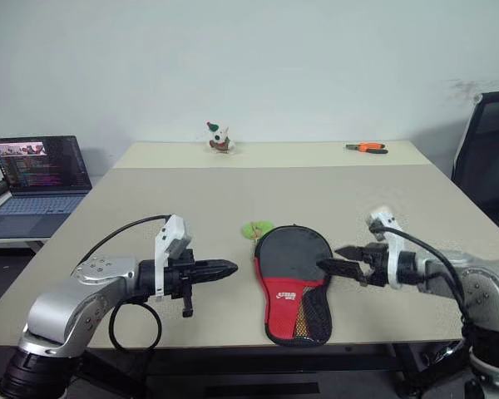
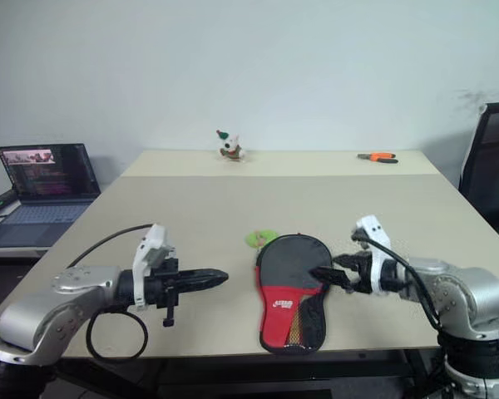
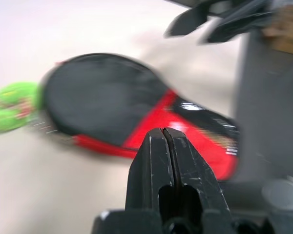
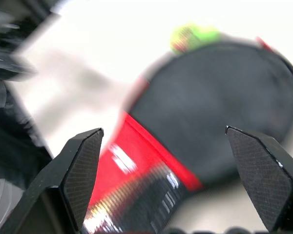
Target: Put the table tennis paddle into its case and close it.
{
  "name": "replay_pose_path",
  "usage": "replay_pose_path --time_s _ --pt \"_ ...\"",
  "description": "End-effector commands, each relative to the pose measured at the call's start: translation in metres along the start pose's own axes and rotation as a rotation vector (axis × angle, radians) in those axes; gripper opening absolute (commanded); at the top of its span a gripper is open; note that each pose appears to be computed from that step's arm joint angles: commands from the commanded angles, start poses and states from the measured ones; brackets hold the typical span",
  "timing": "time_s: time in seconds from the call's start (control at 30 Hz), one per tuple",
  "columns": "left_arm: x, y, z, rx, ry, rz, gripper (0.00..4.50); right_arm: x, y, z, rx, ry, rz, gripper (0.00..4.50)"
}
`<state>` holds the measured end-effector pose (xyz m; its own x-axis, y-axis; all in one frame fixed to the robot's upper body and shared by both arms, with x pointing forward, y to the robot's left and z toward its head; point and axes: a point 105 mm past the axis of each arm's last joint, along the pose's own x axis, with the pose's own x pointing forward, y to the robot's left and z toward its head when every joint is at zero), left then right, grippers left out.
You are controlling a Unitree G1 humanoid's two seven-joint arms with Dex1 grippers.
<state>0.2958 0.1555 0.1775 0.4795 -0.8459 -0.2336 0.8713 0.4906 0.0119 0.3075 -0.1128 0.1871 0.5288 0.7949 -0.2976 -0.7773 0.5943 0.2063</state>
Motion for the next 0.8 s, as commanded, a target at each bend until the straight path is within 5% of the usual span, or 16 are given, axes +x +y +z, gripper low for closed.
replay_pose_path --time_s 0.03,0.23,0.47,0.8 --pt "-0.001 0.026 0.005 0.067 0.001 0.153 0.18 0.026 0.005 0.004 -0.08 -0.02 0.027 4.47" --pt "0.011 0.074 0.002 0.068 0.013 0.36 1.99 0.076 0.005 -0.013 -0.109 -0.009 -0.017 4.5" --pt "0.049 0.115 0.001 -0.032 0.008 0.43 4.45 0.088 0.003 -0.028 -0.116 0.011 -0.06 4.5" --pt "0.108 0.125 0.002 -0.108 0.087 0.366 4.49 0.092 0.003 -0.032 -0.097 0.007 -0.105 4.5"
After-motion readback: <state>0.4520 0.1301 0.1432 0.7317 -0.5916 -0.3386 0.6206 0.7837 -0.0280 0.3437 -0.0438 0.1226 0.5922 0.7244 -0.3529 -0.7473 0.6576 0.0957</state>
